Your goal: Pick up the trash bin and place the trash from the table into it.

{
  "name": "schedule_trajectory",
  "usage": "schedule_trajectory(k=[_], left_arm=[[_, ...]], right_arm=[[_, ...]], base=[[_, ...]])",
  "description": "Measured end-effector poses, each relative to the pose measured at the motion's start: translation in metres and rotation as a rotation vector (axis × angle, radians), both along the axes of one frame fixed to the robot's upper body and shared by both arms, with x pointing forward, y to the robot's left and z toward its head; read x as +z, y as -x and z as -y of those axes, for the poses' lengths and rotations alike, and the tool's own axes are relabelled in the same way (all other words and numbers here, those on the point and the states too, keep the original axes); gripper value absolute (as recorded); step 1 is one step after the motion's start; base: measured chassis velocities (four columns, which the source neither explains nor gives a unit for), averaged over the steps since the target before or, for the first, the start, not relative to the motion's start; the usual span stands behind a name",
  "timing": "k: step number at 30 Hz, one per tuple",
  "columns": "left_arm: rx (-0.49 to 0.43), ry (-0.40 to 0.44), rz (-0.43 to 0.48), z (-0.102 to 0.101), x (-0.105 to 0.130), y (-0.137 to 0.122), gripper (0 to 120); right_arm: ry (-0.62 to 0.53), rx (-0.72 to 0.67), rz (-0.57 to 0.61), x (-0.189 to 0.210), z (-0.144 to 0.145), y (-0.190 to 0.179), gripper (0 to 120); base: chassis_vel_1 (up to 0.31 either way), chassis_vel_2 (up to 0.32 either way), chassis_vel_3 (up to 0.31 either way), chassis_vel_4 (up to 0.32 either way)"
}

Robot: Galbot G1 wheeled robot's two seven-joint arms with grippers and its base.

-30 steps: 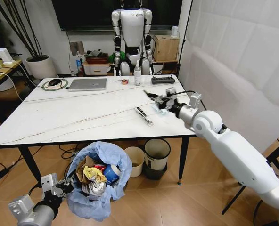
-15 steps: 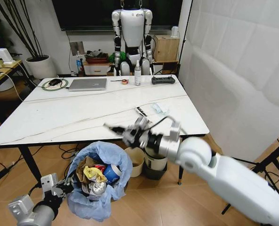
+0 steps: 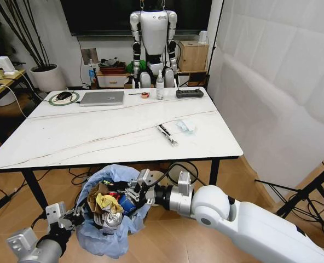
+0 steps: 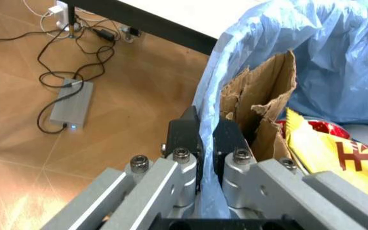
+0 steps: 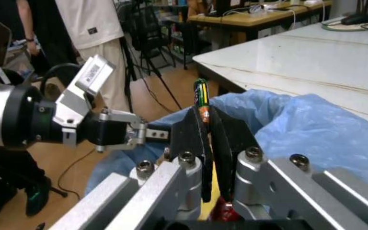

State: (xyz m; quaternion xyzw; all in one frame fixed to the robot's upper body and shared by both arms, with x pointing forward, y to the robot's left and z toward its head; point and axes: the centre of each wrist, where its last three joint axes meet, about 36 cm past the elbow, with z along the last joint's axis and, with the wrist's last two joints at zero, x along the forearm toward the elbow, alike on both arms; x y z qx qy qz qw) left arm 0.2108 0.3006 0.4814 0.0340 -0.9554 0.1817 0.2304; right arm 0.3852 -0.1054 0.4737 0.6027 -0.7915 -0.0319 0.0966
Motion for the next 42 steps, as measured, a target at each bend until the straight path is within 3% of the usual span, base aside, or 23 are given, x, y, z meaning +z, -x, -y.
schedule_trajectory(k=[12,15,17,22,26,29,42], left_arm=[[0.001,0.005,0.004,0.001,-0.001,-0.002,0],[0.003,0.007,0.0,0.001,-0.002,-0.001,0],[0.003,0.006,-0.001,0.001,-0.003,-0.001,0],[-0.005,0.001,-0.009,0.0,-0.007,-0.002,0],[-0.012,0.0,-0.008,0.001,-0.007,-0.002,0],[-0.021,-0.001,-0.007,0.001,-0.007,-0.003,0],[-0.032,-0.005,0.001,0.0,-0.004,-0.005,0]], right_arm=[[0.004,-0.046,0.014,-0.004,0.009,-0.001,47],[-0.017,-0.113,0.042,0.009,0.015,-0.01,63],[-0.021,-0.139,0.048,0.012,0.017,-0.014,66],[0.009,-0.45,0.051,0.024,0.052,-0.051,87],[0.021,-0.59,0.003,0.01,0.069,-0.064,98],[0.038,-0.694,-0.008,-0.007,0.081,-0.084,100],[0.066,-0.828,-0.002,-0.018,0.092,-0.129,100]], base=[[0.0,0.0,0.0,0.0],[0.0,0.0,0.0,0.0],[0.0,0.0,0.0,0.0],[0.0,0.0,0.0,0.0],[0.0,0.0,0.0,0.0],[0.0,0.0,0.0,0.0],[0.0,0.0,0.0,0.0]])
